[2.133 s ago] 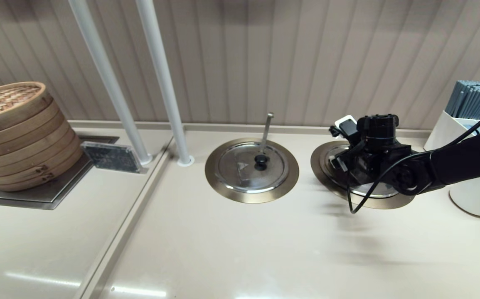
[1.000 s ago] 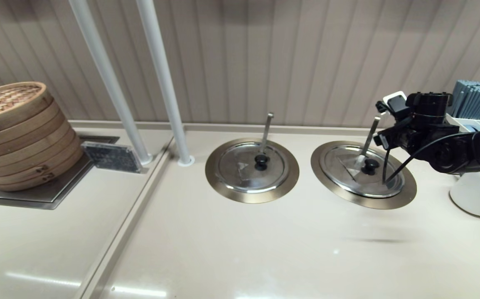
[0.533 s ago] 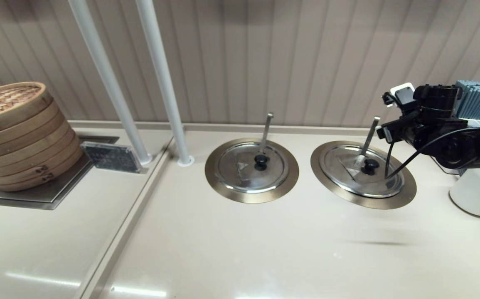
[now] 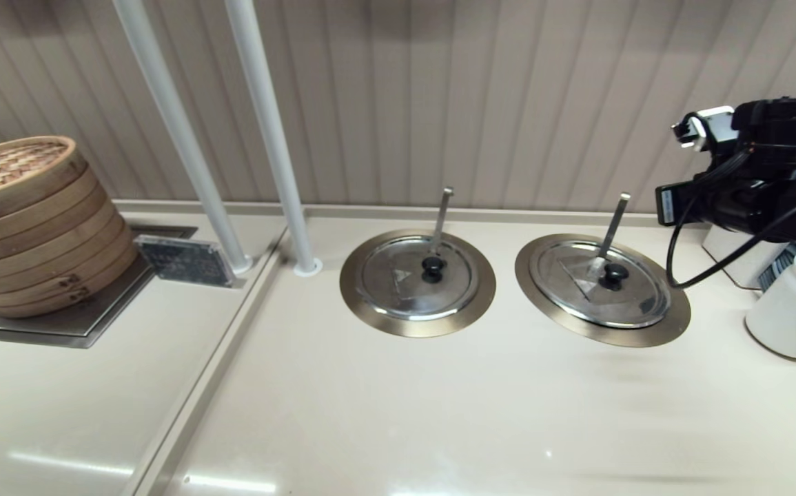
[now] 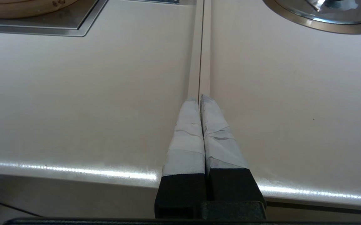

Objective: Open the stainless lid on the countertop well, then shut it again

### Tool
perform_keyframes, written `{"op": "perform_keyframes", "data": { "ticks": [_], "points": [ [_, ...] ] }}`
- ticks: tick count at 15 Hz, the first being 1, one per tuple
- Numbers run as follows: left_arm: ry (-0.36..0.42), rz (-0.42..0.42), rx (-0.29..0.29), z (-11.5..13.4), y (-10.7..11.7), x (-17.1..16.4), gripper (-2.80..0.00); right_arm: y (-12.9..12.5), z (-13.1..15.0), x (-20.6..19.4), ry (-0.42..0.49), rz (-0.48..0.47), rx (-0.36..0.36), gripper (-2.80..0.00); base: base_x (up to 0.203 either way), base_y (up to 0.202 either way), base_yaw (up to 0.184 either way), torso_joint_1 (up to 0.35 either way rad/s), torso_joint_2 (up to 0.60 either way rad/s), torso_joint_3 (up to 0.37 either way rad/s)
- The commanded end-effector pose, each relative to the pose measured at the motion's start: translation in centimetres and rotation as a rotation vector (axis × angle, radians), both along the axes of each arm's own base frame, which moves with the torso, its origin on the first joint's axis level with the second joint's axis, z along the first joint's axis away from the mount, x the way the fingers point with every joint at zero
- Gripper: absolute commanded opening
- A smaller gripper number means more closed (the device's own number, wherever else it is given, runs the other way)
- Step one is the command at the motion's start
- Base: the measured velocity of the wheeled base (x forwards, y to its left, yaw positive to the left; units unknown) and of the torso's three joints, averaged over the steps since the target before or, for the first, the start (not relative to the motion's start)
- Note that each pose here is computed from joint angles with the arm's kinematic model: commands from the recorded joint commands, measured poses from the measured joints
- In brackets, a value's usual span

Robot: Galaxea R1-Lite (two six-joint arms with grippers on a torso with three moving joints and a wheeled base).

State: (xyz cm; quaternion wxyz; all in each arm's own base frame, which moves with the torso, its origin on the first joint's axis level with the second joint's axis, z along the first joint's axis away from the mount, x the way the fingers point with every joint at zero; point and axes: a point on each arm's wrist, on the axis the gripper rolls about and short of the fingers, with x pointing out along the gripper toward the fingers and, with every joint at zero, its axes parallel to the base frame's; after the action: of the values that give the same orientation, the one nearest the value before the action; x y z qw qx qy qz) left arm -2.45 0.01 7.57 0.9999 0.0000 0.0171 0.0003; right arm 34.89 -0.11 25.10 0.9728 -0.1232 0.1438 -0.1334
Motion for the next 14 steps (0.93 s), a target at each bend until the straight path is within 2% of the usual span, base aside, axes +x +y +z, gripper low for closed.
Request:
{"op": "perform_keyframes", "data": {
  "ticks": [1,4,8,11,14],
  "points": [
    [0.001,0.001,0.000,0.0,0.0,0.0,-2.80,0.2,4.6,-7.6,-0.076,0.049,0.052,-2.80,0.000,0.000,0.000,0.000,0.00,0.000],
    [0.001,0.001,0.000,0.0,0.0,0.0,-2.80,0.5,5.5,-17.4,-0.106,0.104,0.109,-2.80,0.000,0.000,0.000,0.000,0.00,0.000],
    [0.000,0.001,0.000,0.0,0.0,0.0,-2.80,0.0,3.4,-29.9,-0.204,0.137,0.140,-2.80,0.000,0.000,0.000,0.000,0.00,0.000],
    [0.000,0.001,0.000,0.0,0.0,0.0,-2.80,-0.5,0.7,-37.4,-0.299,0.121,0.144,-2.80,0.000,0.000,0.000,0.000,0.00,0.000],
    [-0.001,0.001,0.000,0.0,0.0,0.0,-2.80,-0.6,-4.0,-42.6,-0.396,0.109,0.135,-2.80,0.000,0.000,0.000,0.000,0.00,0.000]
  ]
}}
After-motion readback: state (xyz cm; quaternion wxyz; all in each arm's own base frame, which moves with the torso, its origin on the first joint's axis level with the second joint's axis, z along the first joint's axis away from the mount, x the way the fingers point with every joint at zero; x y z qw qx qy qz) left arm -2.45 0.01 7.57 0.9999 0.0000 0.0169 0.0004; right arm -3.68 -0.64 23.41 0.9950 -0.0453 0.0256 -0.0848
